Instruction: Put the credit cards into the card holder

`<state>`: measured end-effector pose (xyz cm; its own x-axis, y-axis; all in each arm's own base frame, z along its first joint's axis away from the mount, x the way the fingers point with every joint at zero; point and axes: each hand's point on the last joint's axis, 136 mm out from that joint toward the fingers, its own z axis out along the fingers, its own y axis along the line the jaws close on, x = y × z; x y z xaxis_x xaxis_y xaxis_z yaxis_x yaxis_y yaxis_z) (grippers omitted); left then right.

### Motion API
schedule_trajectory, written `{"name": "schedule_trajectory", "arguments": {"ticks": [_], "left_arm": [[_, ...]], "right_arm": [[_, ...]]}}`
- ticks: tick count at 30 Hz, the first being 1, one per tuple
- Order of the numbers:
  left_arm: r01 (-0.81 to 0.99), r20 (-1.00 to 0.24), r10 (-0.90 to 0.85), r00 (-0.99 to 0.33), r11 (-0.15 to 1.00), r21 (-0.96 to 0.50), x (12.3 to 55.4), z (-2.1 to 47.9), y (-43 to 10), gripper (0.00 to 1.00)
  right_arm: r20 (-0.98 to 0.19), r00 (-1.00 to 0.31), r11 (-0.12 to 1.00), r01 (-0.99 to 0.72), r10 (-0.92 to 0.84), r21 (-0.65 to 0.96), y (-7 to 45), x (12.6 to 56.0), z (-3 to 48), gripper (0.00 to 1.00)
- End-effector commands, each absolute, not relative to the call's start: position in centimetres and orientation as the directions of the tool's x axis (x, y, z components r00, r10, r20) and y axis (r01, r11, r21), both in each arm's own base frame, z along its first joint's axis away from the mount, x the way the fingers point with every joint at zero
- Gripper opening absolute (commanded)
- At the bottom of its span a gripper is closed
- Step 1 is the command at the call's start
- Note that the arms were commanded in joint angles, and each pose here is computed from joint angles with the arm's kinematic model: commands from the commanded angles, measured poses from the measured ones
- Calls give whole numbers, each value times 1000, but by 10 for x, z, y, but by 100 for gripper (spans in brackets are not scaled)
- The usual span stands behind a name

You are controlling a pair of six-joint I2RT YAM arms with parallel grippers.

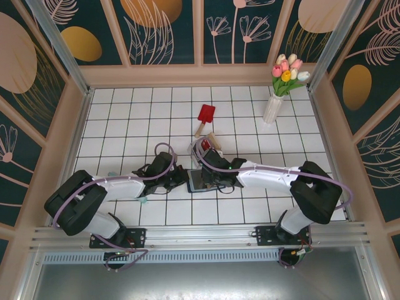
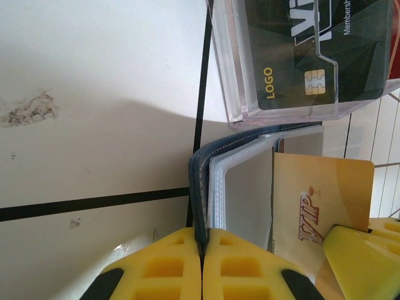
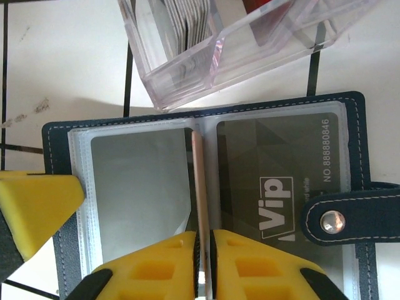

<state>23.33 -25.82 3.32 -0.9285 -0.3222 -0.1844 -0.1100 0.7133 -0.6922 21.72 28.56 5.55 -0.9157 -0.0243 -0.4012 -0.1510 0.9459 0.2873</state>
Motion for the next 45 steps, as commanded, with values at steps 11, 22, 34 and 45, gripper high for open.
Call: {"name": "schedule_trajectory", "arguments": {"ticks": [11, 22, 34, 45], "left_arm": [[-37, -242, -315, -918, 675, -737, 237, 58, -265, 0], [-38, -230, -354, -907, 612, -790, 239, 77, -269, 0], [-68, -214, -375, -902, 612, -788, 240, 75, -268, 0], [-85, -204, -389, -898, 610, -788, 241, 73, -266, 0]], "right_arm": [[-558, -830, 914, -212, 20, 347, 284, 228, 127, 1], [-627, -776, 882, -243, 73, 404, 326, 223, 133, 0], [-638, -768, 887, -253, 59, 386, 340, 219, 121, 0], [-680, -733, 943, -230, -6, 240, 336, 216, 109, 0]]}}
